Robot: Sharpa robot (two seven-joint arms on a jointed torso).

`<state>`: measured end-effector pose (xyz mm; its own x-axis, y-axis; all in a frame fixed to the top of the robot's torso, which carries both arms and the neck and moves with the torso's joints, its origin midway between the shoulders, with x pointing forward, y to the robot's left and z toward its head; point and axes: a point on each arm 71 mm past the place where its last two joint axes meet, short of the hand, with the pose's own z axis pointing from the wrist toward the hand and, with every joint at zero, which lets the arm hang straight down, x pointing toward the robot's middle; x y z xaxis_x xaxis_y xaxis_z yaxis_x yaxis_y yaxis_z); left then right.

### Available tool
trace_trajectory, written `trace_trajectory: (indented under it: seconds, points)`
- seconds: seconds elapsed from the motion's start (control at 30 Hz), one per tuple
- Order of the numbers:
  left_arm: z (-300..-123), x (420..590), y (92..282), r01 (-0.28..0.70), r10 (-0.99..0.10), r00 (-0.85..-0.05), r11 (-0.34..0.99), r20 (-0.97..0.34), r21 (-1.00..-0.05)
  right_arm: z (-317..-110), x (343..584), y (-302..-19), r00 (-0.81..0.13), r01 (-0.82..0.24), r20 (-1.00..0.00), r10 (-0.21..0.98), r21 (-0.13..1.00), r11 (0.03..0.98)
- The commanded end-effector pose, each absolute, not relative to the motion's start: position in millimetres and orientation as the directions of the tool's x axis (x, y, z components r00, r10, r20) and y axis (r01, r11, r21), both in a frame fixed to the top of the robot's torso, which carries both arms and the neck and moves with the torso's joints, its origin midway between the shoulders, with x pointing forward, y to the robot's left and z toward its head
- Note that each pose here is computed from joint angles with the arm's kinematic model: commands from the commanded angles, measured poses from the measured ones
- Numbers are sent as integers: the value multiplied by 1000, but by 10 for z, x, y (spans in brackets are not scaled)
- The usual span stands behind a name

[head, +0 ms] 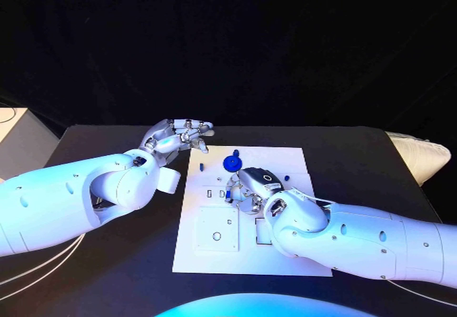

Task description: Assemble the parts on the task board

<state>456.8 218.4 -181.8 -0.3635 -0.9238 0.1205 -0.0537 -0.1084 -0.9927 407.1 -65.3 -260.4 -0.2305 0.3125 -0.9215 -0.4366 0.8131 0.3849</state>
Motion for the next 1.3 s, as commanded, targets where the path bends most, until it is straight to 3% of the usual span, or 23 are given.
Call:
trace_trajectory:
  seconds: [0.03, 1.07, 1.3]
  points:
    - [-1807, 4561, 2166, -50, -915, -384, -117, 127, -992, -2616, 4069, -643, -228, -448, -930, 288, 363, 817]
    - [-1813, 4564, 2173, -55, -915, -384, -113, 126, -992, -2580, 4040, -617, -209, -482, -921, 328, 389, 785]
    - [-1848, 4587, 2189, -66, -916, -395, -48, 70, -997, -2481, 3955, -684, -216, -500, -898, 384, 440, 746]
